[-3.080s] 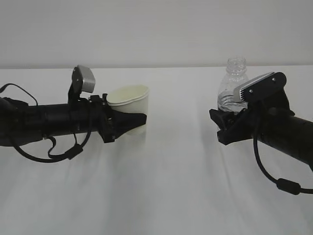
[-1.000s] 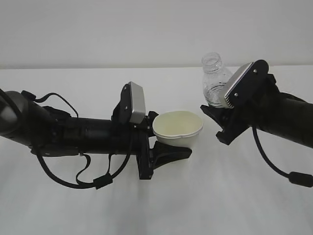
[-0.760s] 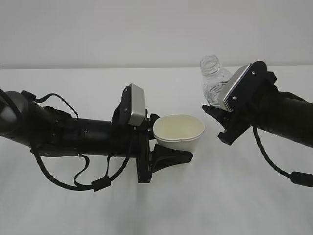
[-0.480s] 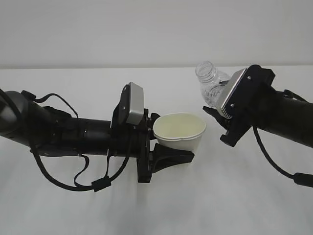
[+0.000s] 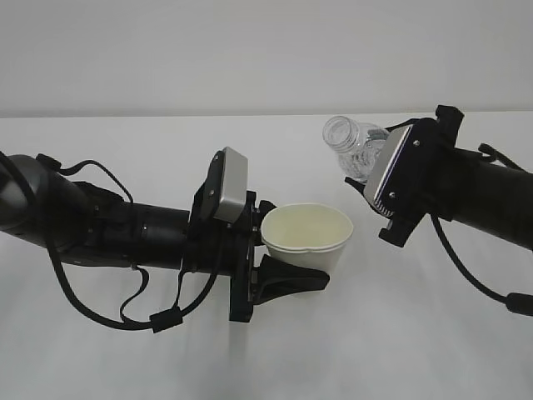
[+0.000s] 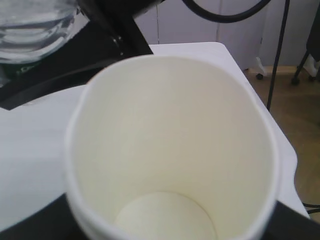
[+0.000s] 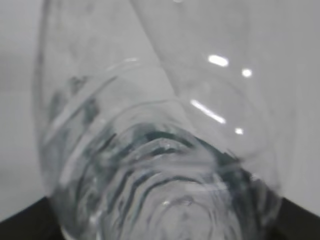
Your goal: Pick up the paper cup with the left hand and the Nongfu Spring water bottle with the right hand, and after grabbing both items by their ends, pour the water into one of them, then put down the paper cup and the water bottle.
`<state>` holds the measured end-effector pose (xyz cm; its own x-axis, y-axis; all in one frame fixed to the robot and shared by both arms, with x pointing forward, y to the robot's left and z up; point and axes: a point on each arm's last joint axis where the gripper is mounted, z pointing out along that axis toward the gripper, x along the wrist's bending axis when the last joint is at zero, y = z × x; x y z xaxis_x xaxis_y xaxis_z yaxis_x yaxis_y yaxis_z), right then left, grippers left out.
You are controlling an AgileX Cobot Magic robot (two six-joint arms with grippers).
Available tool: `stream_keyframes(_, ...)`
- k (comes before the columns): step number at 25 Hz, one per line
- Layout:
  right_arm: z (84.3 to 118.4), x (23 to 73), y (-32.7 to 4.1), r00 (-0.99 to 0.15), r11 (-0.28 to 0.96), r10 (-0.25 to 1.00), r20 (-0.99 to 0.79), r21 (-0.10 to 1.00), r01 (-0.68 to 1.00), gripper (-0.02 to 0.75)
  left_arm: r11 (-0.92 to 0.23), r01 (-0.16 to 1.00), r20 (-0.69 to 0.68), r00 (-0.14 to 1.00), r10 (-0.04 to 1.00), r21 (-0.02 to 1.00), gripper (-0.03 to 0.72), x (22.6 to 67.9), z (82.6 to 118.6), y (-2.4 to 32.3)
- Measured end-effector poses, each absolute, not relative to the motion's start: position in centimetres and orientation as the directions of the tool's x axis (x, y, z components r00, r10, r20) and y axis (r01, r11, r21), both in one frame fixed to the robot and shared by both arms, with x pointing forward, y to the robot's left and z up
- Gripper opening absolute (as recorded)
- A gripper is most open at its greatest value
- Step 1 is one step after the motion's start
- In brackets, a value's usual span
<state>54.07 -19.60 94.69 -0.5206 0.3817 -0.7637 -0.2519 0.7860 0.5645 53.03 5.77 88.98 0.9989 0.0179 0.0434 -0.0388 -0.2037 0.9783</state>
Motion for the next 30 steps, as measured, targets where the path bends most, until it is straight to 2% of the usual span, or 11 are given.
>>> stream_keyframes(13,95.0,54.11,-19.48,-0.459,0.819,0.283,-0.842,0.462,-0.341,0.493,-0.189,-0.024,0.034,0.998,0.051,0.982,0.43,53.3,89.12,5.76)
stream_keyframes(30,95.45,54.15,-19.32,-0.333,0.848,0.115,-0.936,0.267,-0.457,0.493,-0.184,-0.018,0.03,0.998,0.062,0.983,0.43,53.39,89.17,5.76)
